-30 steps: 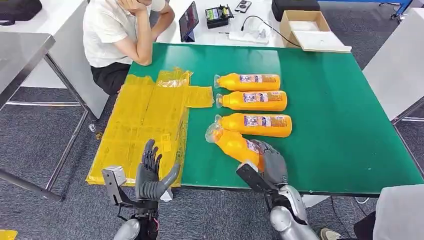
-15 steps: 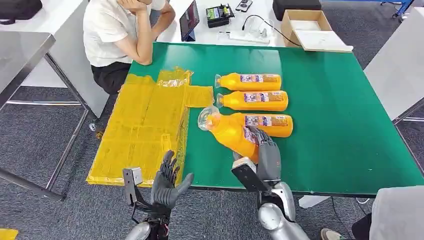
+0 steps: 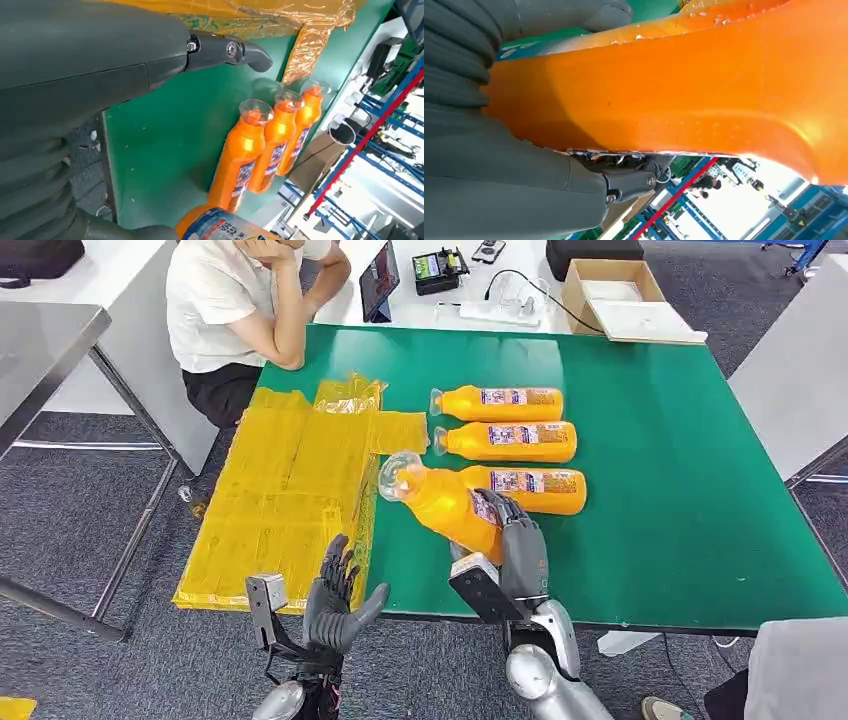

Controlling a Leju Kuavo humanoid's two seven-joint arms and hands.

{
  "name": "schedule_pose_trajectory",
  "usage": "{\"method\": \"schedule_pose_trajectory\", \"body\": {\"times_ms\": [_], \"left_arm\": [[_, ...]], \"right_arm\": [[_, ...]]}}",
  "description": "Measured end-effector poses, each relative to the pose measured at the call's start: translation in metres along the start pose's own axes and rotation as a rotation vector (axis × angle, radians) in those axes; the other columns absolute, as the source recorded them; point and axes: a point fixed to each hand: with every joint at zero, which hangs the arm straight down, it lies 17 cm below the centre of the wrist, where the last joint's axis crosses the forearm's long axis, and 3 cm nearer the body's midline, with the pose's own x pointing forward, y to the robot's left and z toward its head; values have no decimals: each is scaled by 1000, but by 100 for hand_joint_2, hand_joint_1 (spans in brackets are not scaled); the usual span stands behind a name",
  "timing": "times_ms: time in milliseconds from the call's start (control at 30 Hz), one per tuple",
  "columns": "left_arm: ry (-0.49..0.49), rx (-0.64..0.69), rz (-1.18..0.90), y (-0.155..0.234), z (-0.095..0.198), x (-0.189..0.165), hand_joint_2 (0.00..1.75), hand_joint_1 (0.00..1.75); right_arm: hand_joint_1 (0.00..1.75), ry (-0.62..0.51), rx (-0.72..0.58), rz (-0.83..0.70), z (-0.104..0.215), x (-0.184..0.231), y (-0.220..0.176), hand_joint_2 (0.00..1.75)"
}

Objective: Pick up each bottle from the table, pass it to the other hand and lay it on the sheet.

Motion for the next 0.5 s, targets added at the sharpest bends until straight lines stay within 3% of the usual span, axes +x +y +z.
{"method": "schedule_pose_trajectory", "body": {"times_ms": [233, 500], "left_arm": [[-49, -37, -40, -11, 0, 9, 175, 0], [-58, -68, -45, -20, -1, 15, 175, 0]], "right_arm": [[175, 5, 58, -8, 1, 0, 14, 175], [175, -30, 240, -49, 10, 15, 66, 175]]}}
